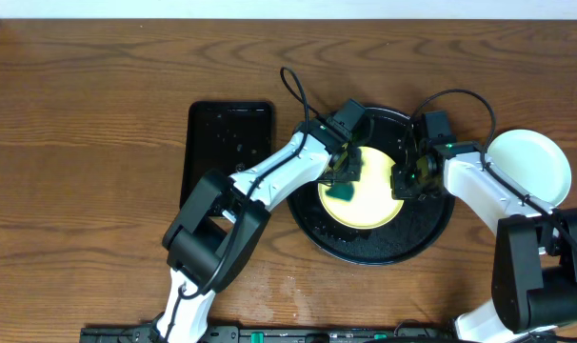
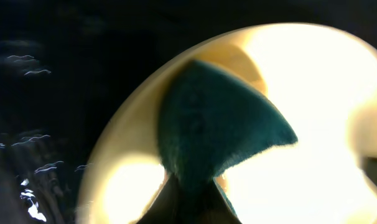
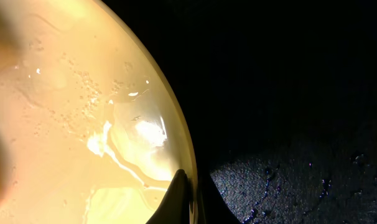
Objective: Clean dirty plates on tray and stack at the side
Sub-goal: 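Scrub the yellow plate with the sponge in the left gripper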
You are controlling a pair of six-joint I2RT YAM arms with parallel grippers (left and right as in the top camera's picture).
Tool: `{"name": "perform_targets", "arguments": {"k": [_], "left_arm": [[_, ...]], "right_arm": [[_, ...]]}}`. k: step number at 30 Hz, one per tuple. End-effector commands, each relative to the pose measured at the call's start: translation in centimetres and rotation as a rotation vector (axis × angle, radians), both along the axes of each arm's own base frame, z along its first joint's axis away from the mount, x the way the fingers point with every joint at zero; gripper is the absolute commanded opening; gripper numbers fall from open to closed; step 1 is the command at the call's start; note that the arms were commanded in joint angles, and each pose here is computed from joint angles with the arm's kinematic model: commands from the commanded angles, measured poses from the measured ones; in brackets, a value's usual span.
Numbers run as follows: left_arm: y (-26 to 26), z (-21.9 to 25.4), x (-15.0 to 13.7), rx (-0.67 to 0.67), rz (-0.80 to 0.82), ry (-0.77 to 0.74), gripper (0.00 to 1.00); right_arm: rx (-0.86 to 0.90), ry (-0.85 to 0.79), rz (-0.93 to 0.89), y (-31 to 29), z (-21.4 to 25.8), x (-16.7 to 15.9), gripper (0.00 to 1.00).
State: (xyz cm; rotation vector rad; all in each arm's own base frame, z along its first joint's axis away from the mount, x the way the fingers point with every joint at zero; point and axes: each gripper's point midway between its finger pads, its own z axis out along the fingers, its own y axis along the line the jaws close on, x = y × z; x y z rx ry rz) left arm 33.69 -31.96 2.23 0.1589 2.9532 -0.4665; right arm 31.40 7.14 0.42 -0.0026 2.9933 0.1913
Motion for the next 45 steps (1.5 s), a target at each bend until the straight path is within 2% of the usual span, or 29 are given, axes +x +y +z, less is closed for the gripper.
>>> {"name": "perform_targets", "arguments": {"k": [1,4,10,16,19,26,32,38,45], "left_arm": [[-3.1,-1.6,-3.0,-0.160,-0.035,0.173,0.08],[-4.9,-1.1,-4.0,-0.213,-0.076,0.183,0.08],[-6.5,-1.0,-5.5,-0.216,-0.125,0.177,0.09],[-6.1,-1.4,-5.7,-0.197,-0.141,0.173,0.11],[-4.0,-2.4,-5.3,-0.090,-0.107,0.154,0.11],[4.9,-4.0,-2.9,0.301,0.023,0.062,0.08],[9.6,-3.1,-0.4,0.554,0.072,-0.101,0.08],[11.3,-1.2,2.0,0.664,0.109,-0.238,0.07],[9.7,1.3,3.0,0.592,0.125,-0.268,0.08]], "right_arm": [[-0.009,0.052,0.007,-0.1,-1.3,-1.2,0.01],[-0.009,0.052,0.007,-0.1,-1.3,-1.2,0.01],[-0.009,0.052,0.007,-0.1,-1.3,-1.2,0.01],[-0.009,0.053,0.007,-0.1,-1.3,-1.3,0.01],[-0.009,0.054,0.007,-0.1,-1.3,-1.3,0.01],[-0.009,0.054,0.007,-0.1,-1.3,-1.3,0.01],[-0.009,0.053,0.007,-0.1,-1.3,-1.3,0.01],[-0.009,0.053,0.007,-0.1,-1.3,-1.3,0.01],[-0.009,0.055,0.007,-0.1,-1.3,-1.3,0.01]]}}
